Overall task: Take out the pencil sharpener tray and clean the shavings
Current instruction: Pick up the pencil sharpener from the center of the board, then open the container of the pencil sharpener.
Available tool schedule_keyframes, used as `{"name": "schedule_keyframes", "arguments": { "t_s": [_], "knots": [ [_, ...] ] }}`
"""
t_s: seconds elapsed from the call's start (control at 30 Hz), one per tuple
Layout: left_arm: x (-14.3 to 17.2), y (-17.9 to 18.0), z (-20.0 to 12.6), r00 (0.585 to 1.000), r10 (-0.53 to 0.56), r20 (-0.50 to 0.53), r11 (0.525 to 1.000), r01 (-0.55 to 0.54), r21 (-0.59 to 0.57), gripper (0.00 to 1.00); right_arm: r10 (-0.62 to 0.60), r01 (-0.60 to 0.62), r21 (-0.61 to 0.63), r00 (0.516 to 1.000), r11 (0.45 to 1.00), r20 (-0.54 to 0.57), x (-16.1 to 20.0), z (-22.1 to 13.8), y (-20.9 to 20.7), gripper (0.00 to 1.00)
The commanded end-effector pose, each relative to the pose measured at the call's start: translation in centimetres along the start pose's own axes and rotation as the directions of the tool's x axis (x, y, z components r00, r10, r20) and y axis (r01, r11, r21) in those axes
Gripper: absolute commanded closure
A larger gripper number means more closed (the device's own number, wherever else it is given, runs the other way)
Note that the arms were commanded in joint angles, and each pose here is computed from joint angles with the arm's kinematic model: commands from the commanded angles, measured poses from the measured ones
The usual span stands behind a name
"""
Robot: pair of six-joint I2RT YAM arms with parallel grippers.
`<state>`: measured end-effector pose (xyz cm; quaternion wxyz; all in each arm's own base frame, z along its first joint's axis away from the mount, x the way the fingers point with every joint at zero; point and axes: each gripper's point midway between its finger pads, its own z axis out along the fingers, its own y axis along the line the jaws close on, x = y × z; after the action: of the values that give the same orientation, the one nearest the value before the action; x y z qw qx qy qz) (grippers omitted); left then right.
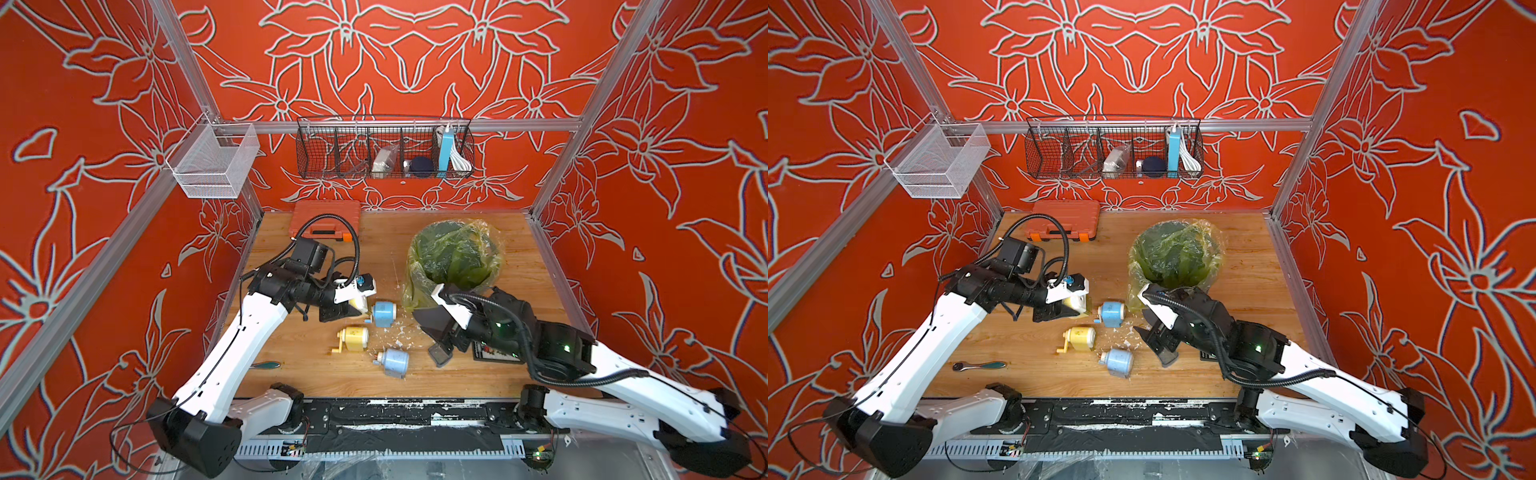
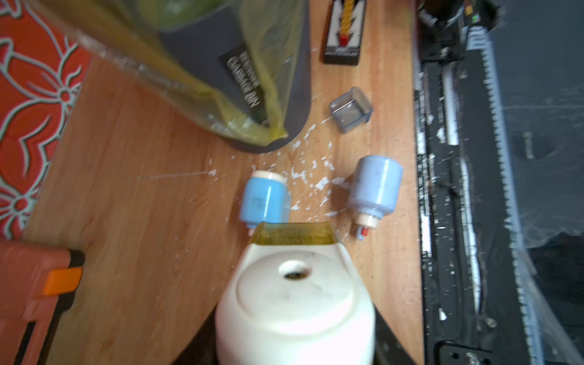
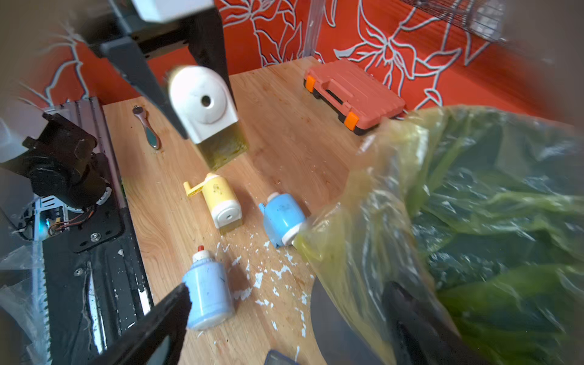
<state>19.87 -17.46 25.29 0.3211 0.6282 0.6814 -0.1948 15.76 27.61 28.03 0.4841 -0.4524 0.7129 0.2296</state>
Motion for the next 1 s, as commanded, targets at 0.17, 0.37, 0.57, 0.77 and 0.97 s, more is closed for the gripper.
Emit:
{"name": "schedule_keyframes", "arguments": {
  "t_s": [0.17,0.37,0.57,0.77,0.97],
  "knots": [
    [-4.4,-5.9,-1.0,0.994,-0.004,0.112,0.977,-0.020,0.213,1.00,-0.114,0.163,-0.277,0.976,0.947,0.185,-4.5,3.1,5.2,0.04],
    [-5.5,-6.3,-1.1,0.991,0.019,0.134,0.972,-0.050,0.229,1.00,-0.087,0.154,-0.376,0.978,0.914,0.189,-4.6,3.1,7.0,0.06],
    [-5.9,-6.6,-1.1,0.989,0.038,0.143,0.970,-0.071,0.234,1.00,-0.052,0.140,-0.472,0.980,0.870,0.194,-4.5,2.5,8.6,0.11],
    [-5.9,-6.7,-1.0,0.988,0.036,0.148,0.969,-0.071,0.236,1.00,-0.040,0.125,-0.491,0.983,0.862,0.179,-4.0,2.7,8.9,0.16],
    [-6.1,-6.8,-1.0,0.987,0.036,0.157,0.968,-0.073,0.238,1.00,-0.030,0.111,-0.491,0.985,0.864,0.169,-3.8,3.1,8.9,0.21]
  ]
}}
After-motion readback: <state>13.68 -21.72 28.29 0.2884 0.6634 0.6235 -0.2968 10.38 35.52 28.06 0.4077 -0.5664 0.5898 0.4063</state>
